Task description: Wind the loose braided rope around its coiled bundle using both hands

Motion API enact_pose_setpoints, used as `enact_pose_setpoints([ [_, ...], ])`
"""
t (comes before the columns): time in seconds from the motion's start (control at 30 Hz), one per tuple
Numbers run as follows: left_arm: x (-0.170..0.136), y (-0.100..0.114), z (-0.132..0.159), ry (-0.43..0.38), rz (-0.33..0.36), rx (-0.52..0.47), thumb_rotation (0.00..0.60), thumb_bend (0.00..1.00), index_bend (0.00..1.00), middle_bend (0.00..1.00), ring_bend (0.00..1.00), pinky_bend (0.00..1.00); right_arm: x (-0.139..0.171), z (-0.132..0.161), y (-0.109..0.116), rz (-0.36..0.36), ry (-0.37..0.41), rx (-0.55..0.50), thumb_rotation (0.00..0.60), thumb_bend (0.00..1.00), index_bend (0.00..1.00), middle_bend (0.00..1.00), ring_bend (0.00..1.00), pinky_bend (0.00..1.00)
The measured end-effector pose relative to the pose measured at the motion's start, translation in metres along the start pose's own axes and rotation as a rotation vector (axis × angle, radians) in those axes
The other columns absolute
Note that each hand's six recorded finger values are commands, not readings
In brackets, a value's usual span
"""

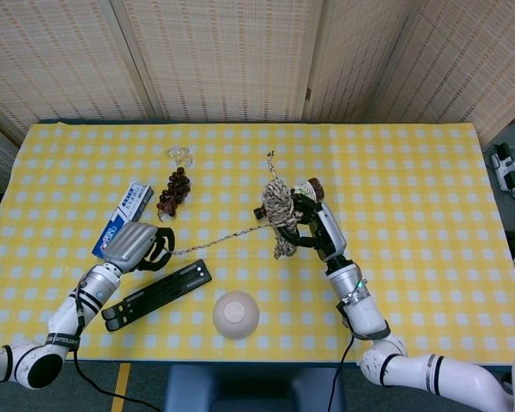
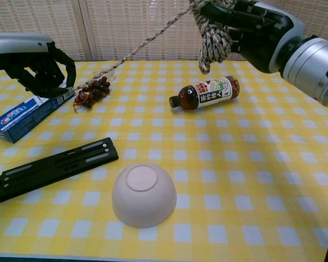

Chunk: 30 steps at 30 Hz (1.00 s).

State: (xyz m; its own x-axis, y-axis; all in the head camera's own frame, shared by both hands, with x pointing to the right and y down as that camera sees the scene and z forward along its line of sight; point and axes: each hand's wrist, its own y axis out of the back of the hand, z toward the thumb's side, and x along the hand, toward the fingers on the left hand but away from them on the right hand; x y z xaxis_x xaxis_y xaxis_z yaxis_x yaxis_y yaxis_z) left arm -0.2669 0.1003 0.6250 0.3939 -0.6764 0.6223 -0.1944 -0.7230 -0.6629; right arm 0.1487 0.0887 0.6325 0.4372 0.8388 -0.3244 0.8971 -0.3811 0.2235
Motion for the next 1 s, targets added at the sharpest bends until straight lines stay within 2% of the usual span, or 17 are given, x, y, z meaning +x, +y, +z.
enact_pose_setpoints([
  [0.27,0.017,0.003,-0.012,0.065,0.007,-0.022,0.6,0.53,0.62,0.84,0.77,0.75,0.014,0.001,-0.006,0.103,0.0,0.018,0.6,0.6,0.91,0.76,0.81,0.7],
  [0.47,0.029,0.008,-0.009,0.074,0.013,-0.013,0.6,0.53,0.62,0.84,0.77,0.75,0.024,0.001,-0.011,0.183,0.012,0.072,0.6,0.6,0.91,0.76,0.81,0.7],
  [0.67,0.033,0.013,0.015,0.023,0.01,0.035,0.6,0.53,0.62,0.84,0.77,0.75,0.035,-0.002,-0.024,0.312,0.0,0.202,0.6,0.6,0.91,0.76,0.81,0.7],
  [0.87,0.032,0.024,0.046,-0.04,0.037,0.129,0.6,0.53,0.62,0.84,0.77,0.75,0.04,-0.006,-0.036,0.386,-0.027,0.334,0.6,0.6,0.91,0.76,0.81,0.7],
  [1.0,0.029,0.034,0.071,-0.083,0.074,0.157,0.6,0.53,0.62,0.84,0.77,0.75,0.041,-0.012,-0.043,0.413,-0.065,0.408,0.6,0.6,0.91,0.77,0.82,0.71],
])
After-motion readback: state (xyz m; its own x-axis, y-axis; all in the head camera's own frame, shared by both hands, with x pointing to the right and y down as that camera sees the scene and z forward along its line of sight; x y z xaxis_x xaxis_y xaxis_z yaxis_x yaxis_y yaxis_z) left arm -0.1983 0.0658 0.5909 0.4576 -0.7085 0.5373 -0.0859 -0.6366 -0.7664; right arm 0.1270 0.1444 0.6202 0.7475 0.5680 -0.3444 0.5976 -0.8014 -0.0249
